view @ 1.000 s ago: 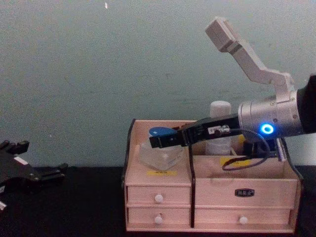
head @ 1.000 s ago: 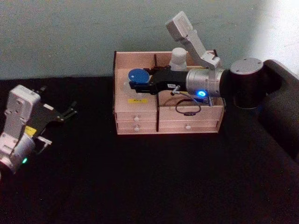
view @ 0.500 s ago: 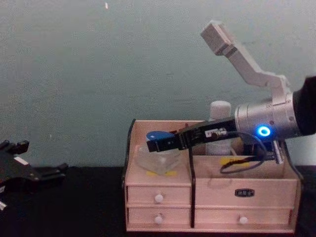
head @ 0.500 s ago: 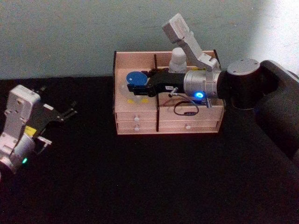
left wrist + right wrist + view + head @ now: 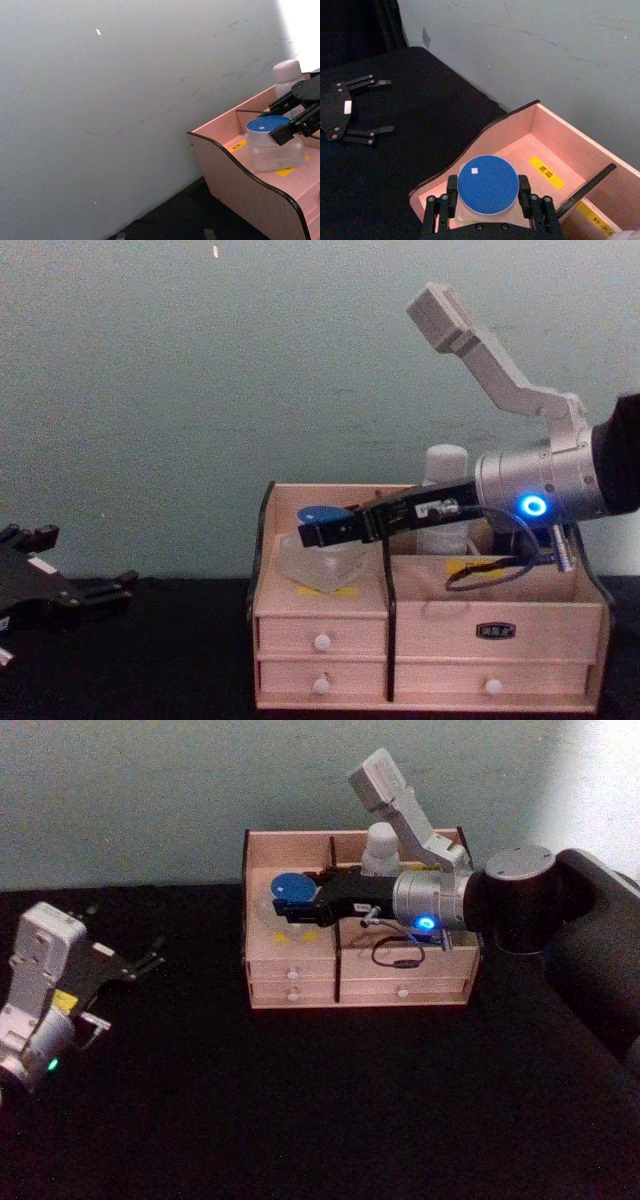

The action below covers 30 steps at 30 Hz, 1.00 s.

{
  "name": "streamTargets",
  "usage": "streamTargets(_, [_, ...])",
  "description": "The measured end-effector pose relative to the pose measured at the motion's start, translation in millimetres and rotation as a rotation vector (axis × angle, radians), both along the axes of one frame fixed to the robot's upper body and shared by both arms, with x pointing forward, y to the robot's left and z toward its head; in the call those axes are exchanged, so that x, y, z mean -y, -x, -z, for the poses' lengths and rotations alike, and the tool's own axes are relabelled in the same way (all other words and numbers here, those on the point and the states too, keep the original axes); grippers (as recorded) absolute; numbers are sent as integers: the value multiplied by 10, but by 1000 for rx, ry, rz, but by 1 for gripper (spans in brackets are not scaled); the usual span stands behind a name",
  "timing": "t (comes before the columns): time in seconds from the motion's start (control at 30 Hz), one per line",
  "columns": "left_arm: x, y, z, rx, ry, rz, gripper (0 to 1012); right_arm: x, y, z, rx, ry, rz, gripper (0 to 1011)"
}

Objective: Pick up the facial cleanser and watermelon frost from the table and place them into the tiered storage box.

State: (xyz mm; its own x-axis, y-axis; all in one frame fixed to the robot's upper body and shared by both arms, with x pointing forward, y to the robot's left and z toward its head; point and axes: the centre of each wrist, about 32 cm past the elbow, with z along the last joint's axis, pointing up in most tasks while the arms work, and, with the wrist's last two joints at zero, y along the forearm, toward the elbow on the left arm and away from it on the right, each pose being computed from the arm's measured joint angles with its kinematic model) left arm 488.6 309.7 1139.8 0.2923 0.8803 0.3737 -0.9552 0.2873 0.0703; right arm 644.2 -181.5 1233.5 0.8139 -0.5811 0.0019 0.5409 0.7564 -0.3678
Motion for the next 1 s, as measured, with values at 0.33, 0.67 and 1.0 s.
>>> streamTargets(0.33, [0, 0, 0, 0, 0, 0, 1001, -1, 1, 0, 1, 2, -1, 723])
streamTargets(0.67, [0, 0, 0, 0, 0, 0, 1001, 2, 2, 3, 1, 5, -1, 967])
streamTargets(1.0, [0, 0, 0, 0, 0, 0, 1001, 2, 2, 2, 1, 5, -1, 1002])
